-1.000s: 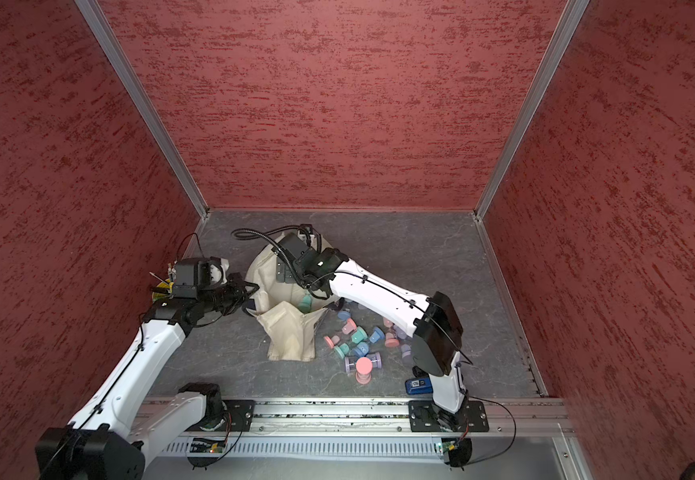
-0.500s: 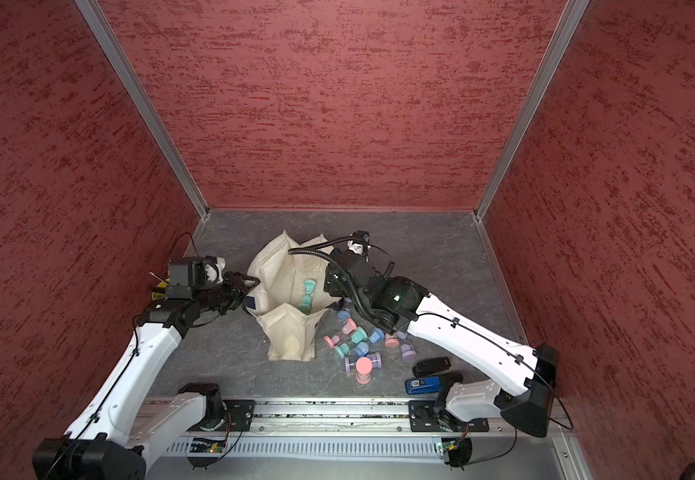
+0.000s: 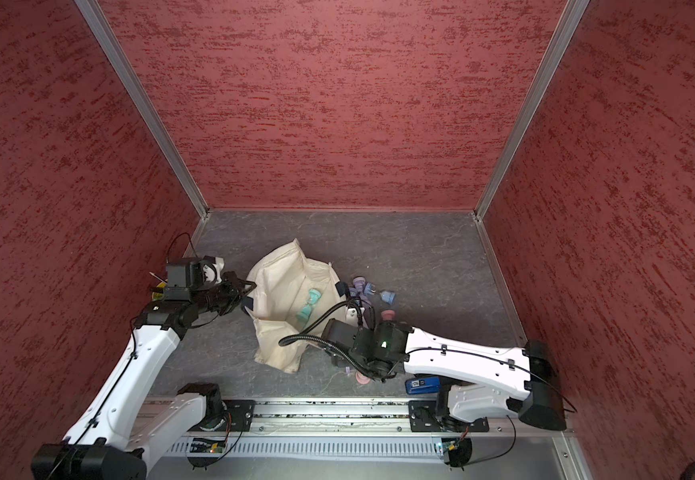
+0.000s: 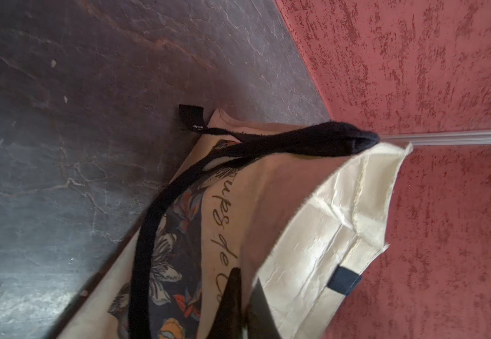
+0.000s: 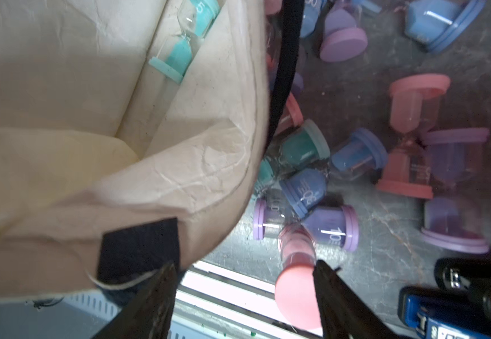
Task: Put the hourglass into the canvas bag
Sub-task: Adjust the canvas bag at the center of the board.
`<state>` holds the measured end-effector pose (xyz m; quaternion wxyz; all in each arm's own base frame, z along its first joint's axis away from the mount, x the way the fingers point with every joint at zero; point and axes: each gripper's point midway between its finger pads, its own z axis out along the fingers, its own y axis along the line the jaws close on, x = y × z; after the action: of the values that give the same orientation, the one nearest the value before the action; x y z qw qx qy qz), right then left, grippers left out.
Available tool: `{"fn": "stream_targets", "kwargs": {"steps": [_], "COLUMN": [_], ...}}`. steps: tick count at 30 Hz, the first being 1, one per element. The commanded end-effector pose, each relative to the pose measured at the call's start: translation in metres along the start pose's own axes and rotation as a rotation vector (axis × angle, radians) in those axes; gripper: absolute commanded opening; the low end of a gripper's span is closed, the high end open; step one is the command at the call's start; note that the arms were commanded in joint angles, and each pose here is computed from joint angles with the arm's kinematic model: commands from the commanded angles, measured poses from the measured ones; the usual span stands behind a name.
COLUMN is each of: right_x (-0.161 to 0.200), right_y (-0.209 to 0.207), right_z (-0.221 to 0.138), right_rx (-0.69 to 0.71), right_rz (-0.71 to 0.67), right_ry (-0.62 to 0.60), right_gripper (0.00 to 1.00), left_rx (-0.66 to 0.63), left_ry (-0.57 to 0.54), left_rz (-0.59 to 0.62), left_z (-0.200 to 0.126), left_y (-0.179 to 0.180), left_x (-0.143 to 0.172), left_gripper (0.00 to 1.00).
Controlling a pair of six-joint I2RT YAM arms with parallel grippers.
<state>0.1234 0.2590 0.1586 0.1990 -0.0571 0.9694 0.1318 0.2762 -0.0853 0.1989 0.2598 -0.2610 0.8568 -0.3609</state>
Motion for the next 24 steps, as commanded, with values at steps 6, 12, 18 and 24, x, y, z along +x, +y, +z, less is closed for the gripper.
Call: {"fn": "stream_targets", "kwargs": {"steps": [6, 12, 18, 24], "right_x": [0.012, 0.002, -0.042, -0.111], "right_y": [-0.031, -0.020, -0.007, -0.001], "right_z": [-0.017, -0.018, -0.024, -0.013], "right_rx": [0.056, 0.024, -0.079, -0.120], "right_rz": [0.113, 0.149, 0.253, 0.316], "right_ry": [0.017, -0.021, -0.127, -0.220], "right_gripper": [0.75, 0.77, 0.78, 0.69], "left_rx": [-0.028, -0.028, 0.013, 0.013], "left_ry": [-0.028, -0.061, -0.090, -0.087], "left_rz": [-0.016, -0.072, -0.130, -0.127], "left_z": [-0.003, -0.001, 0.005, 0.005], "left_y": [0.006, 0.010, 0.004, 0.002], "left_x": [-0.004, -0.009, -0.017, -0.017], "left_gripper": [0.00, 0.00, 0.00, 0.00]}}
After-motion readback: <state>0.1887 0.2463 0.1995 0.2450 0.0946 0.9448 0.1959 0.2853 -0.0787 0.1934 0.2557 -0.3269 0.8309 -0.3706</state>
